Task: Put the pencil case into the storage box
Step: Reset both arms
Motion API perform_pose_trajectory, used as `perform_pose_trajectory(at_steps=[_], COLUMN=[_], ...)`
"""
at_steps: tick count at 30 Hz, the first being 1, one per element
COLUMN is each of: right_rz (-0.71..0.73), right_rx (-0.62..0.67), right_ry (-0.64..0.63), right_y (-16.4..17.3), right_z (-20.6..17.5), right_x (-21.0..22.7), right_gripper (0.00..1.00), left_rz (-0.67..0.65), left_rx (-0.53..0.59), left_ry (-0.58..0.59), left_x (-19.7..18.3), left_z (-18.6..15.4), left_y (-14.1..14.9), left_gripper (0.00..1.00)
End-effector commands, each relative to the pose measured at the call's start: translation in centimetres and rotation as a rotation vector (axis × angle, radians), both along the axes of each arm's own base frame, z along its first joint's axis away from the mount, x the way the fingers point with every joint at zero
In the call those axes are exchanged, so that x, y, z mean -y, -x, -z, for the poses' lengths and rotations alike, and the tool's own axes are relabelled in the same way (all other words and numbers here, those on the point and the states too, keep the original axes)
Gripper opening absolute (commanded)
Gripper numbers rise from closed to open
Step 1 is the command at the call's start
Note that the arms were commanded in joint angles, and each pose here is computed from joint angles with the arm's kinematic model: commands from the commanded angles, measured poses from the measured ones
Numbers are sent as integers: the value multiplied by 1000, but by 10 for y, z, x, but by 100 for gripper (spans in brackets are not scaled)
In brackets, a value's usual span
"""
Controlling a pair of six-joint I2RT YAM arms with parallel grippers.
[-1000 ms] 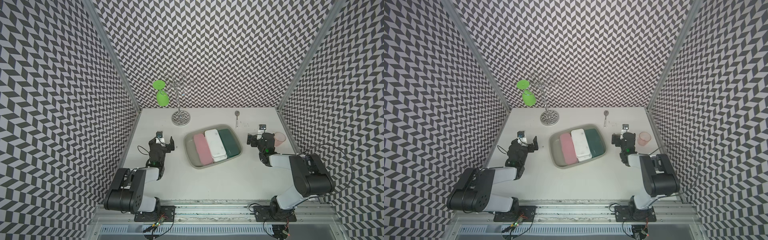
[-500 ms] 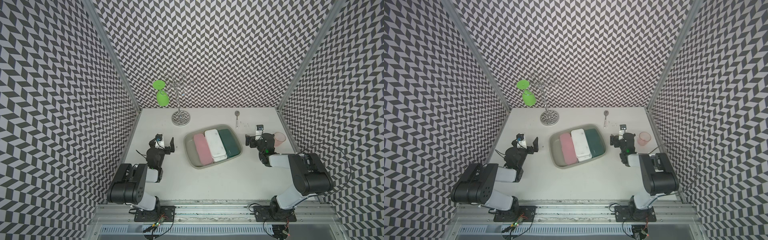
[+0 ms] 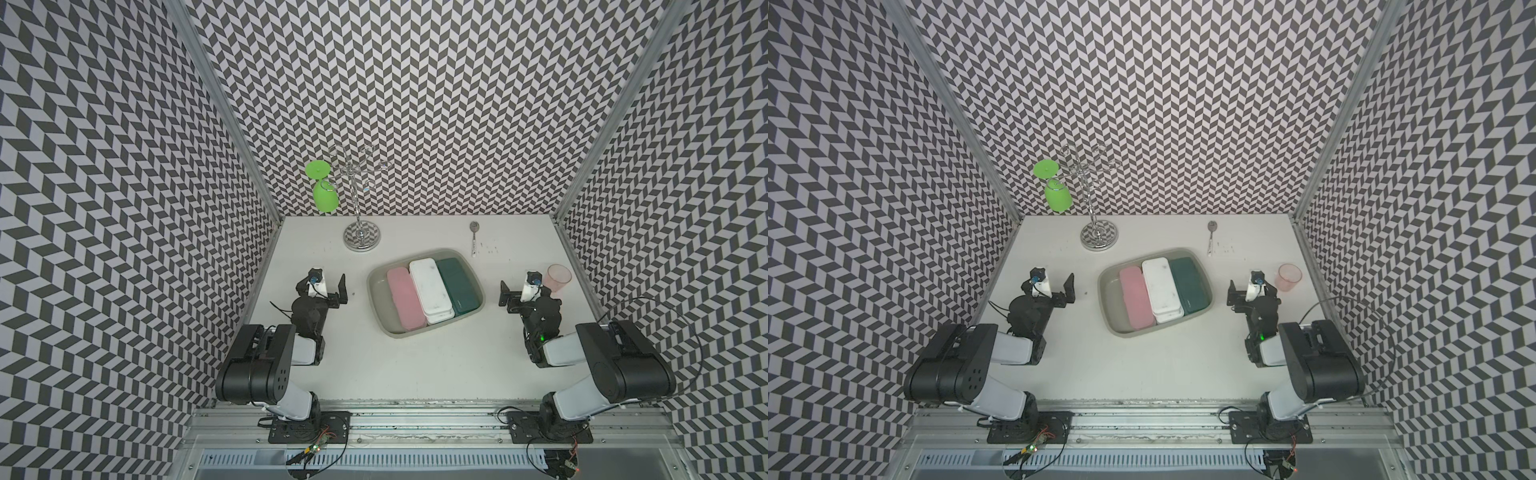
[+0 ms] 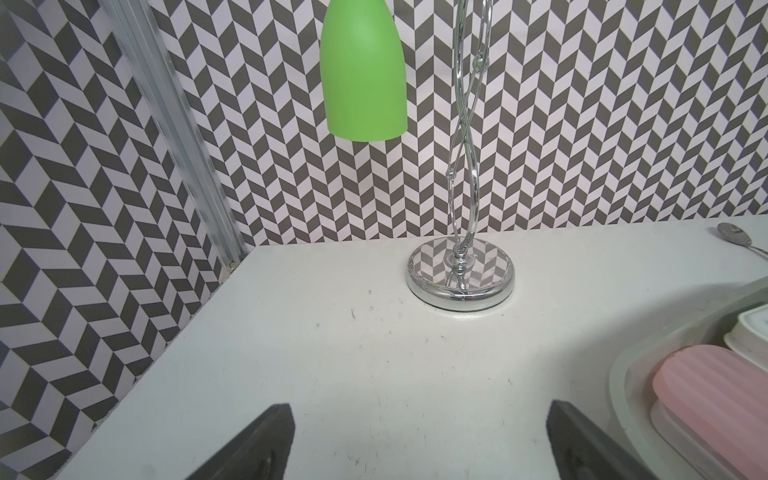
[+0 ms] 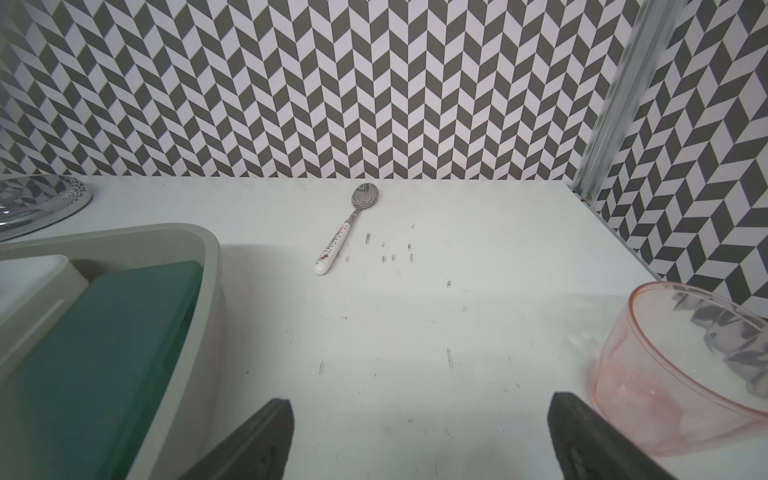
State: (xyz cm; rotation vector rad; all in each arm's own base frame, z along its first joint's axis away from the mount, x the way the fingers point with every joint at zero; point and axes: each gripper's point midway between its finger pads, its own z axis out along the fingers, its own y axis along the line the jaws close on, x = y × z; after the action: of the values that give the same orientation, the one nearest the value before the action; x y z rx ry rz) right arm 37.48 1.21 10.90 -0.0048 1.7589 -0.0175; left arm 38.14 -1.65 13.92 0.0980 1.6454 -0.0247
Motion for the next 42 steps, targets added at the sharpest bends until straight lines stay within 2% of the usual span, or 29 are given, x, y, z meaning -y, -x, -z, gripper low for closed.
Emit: perform_pose_trajectory(at_steps=[1, 2, 6, 11, 42], right_rz=[-1, 1, -5, 1, 0], right_rx=[196, 214, 139, 173, 157], right_ry=[-23, -24, -17, -24, -25], right_y=[-7, -5, -13, -10, -11], right_z=[-47, -49, -42, -45, -43], right_x=[1, 1, 0, 1, 1], right_gripper=[100, 100, 100, 100, 100], left_rz=[5, 3, 1, 1, 2], left_rx=[23, 18, 18, 19, 17], left_ry=[4, 6, 8, 8, 7], left_x=[0, 0, -1, -1, -1], left_z=[-5, -4, -5, -5, -5], left_y=[-2, -3, -2, -3, -3], left_gripper=[100, 100, 100, 100, 100])
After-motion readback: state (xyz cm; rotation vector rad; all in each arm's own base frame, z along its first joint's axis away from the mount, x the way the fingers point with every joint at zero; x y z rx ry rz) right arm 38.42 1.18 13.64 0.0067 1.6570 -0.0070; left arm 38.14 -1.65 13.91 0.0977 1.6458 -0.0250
